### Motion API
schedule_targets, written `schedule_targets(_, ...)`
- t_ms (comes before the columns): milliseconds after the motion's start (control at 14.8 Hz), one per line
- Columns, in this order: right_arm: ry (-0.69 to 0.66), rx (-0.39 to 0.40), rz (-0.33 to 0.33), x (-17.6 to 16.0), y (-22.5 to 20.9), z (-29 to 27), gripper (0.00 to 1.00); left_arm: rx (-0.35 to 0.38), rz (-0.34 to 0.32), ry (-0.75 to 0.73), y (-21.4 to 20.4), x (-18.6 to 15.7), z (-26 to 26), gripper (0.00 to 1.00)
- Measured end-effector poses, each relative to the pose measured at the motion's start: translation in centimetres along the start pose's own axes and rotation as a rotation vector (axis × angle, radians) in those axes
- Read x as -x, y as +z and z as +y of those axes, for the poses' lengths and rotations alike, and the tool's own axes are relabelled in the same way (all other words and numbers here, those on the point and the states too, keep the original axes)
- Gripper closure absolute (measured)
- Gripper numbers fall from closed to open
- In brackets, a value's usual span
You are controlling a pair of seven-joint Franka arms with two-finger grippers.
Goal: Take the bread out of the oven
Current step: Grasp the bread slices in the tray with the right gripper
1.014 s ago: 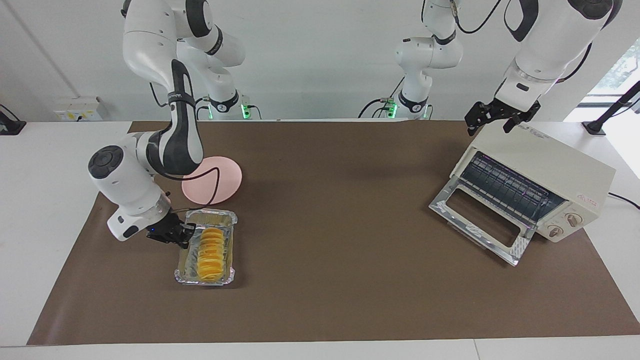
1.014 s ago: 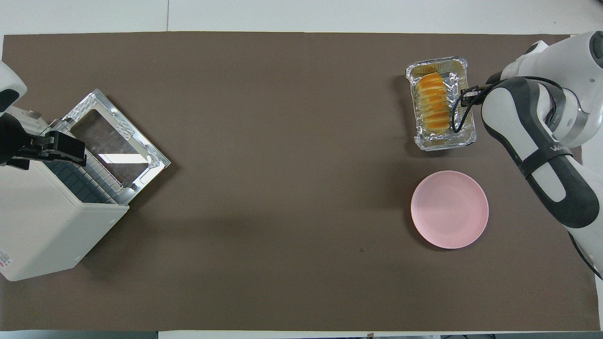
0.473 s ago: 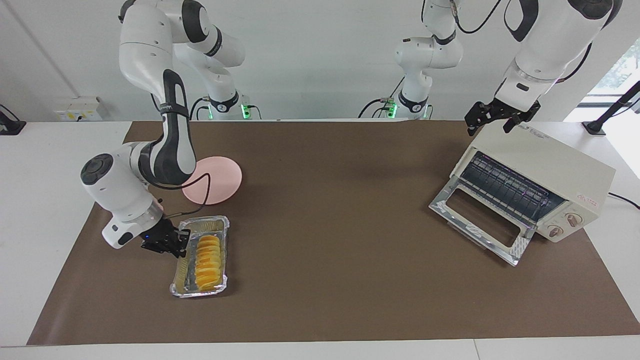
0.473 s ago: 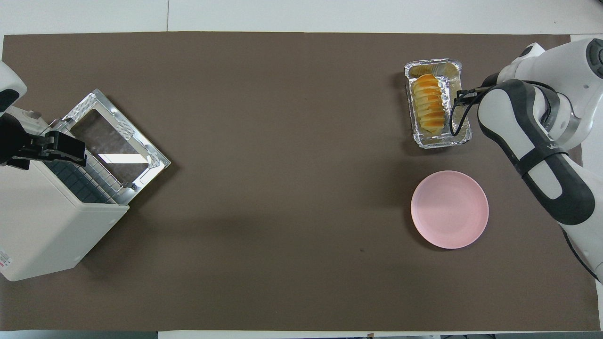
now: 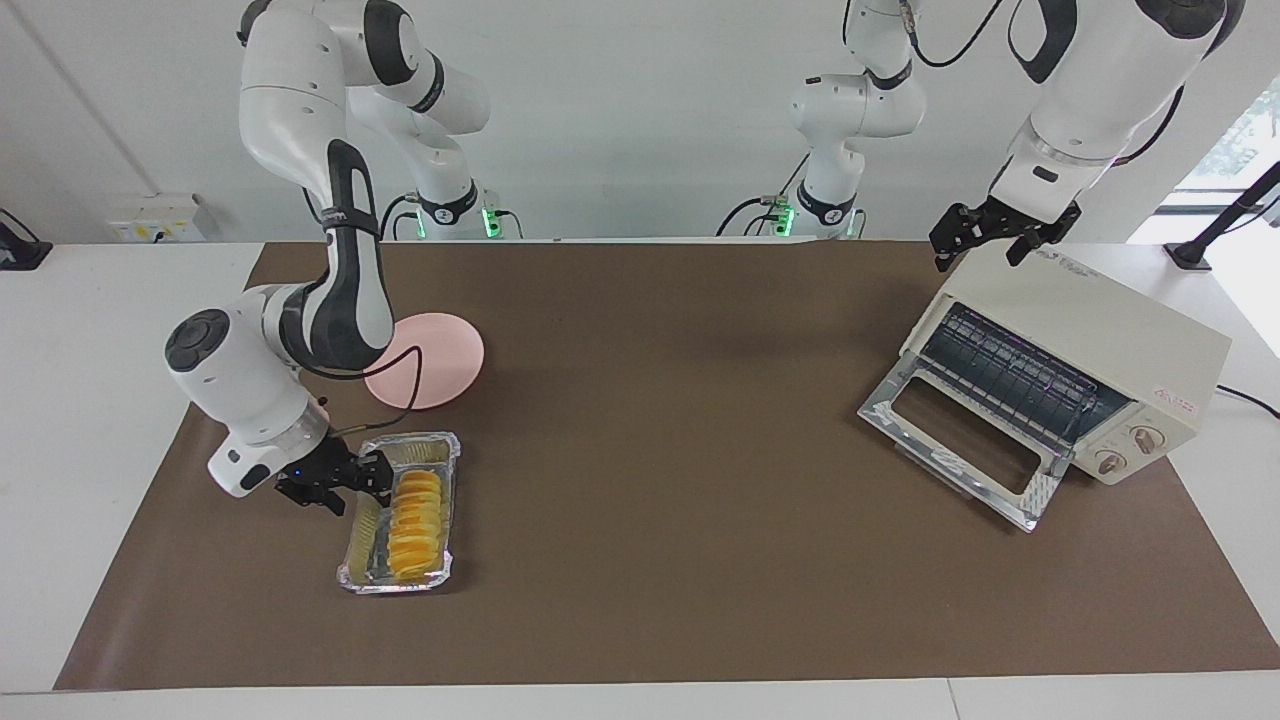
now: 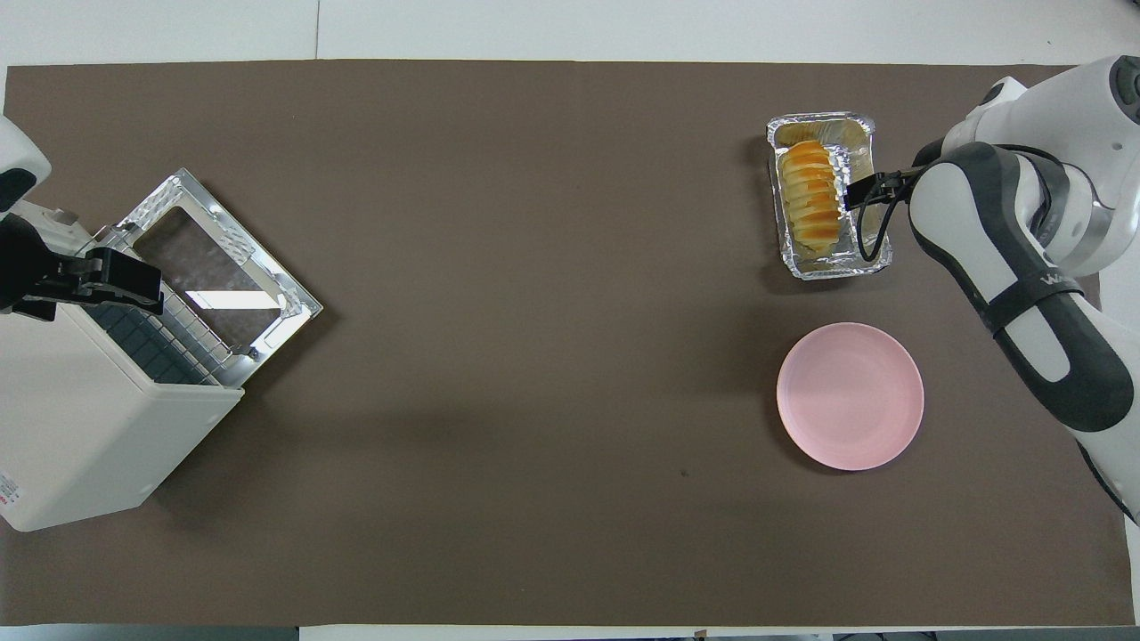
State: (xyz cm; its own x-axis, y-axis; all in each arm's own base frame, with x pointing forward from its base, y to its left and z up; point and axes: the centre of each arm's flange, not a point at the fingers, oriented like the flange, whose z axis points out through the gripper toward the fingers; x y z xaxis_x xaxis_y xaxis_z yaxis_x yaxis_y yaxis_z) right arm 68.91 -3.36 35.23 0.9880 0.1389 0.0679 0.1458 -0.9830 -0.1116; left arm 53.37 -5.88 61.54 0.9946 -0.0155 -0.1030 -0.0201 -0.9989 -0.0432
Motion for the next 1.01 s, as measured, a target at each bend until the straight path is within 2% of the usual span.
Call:
schedule_targets(135,0.006,0.050,-0.034,-0.6,-1.2,-1.7,0.00,0.000,0.000,0.000,0.0,0.0,0.0,0.00)
schedule_targets(406,0.029,0.131,-0.054,-1.3,-0.5,-6.6,0.00,0.000,0.000,0.000,0.0,0.0,0.0,0.00)
schedule_targets(811,0.059,0.174,-0.031,-1.9,3.1,-6.1,0.00,0.000,0.000,0.000,0.0,0.0,0.0,0.00)
schedule_targets(1014,0.057,0.174,-0.043,-2.1,4.9,-8.5,0.00,0.000,0.000,0.000,0.0,0.0,0.0,0.00)
